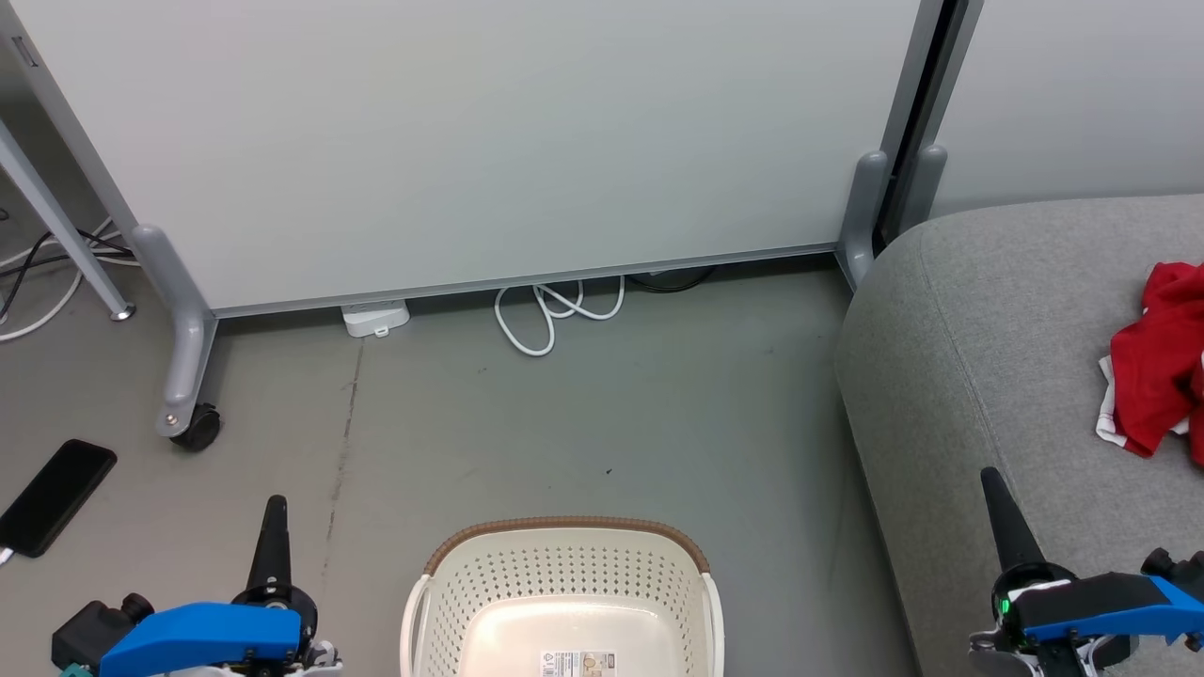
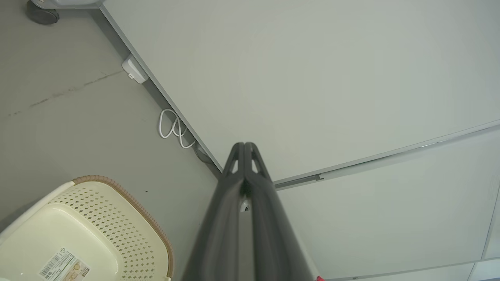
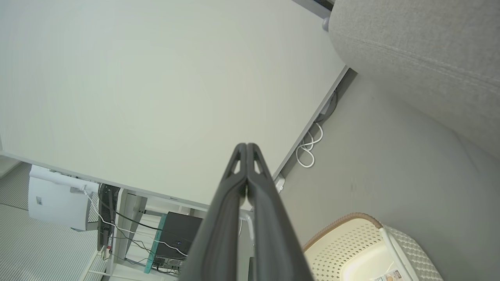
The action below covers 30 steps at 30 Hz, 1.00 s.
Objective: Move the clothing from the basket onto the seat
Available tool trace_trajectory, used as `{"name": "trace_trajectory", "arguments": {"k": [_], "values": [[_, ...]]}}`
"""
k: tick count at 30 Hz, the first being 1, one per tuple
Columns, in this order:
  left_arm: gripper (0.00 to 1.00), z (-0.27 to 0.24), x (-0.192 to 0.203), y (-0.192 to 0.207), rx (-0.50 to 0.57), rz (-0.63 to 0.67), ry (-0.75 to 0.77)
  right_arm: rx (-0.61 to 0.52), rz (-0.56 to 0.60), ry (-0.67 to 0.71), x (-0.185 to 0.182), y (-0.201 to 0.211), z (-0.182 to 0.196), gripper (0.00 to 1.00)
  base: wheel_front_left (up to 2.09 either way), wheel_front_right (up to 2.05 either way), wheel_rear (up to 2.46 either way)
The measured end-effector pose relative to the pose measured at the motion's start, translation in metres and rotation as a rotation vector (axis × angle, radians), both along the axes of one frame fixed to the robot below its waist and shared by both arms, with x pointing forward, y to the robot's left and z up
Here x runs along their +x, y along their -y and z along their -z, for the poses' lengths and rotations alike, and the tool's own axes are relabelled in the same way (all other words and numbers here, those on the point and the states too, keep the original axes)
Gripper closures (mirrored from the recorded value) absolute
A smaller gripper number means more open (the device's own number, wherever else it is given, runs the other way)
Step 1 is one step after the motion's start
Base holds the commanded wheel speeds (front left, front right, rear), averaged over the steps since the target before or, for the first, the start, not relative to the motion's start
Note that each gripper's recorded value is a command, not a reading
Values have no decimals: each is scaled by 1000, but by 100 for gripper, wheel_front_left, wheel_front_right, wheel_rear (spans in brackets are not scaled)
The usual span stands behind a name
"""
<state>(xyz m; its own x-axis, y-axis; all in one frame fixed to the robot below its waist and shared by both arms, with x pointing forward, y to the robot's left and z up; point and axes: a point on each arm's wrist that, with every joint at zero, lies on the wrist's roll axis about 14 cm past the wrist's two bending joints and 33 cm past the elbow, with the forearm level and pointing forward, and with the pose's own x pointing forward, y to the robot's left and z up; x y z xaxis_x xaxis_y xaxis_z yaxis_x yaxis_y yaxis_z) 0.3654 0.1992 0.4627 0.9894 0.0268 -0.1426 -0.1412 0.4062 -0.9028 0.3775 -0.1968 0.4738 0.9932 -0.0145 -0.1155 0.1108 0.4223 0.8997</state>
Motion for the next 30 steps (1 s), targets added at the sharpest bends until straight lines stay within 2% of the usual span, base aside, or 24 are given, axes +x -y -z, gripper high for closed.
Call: {"name": "trace_trajectory", "arguments": {"k": [30], "values": [[100,-23,14,-1,-256,-12,75,265,13,59,6,1,-17,100,0,0,0]]}}
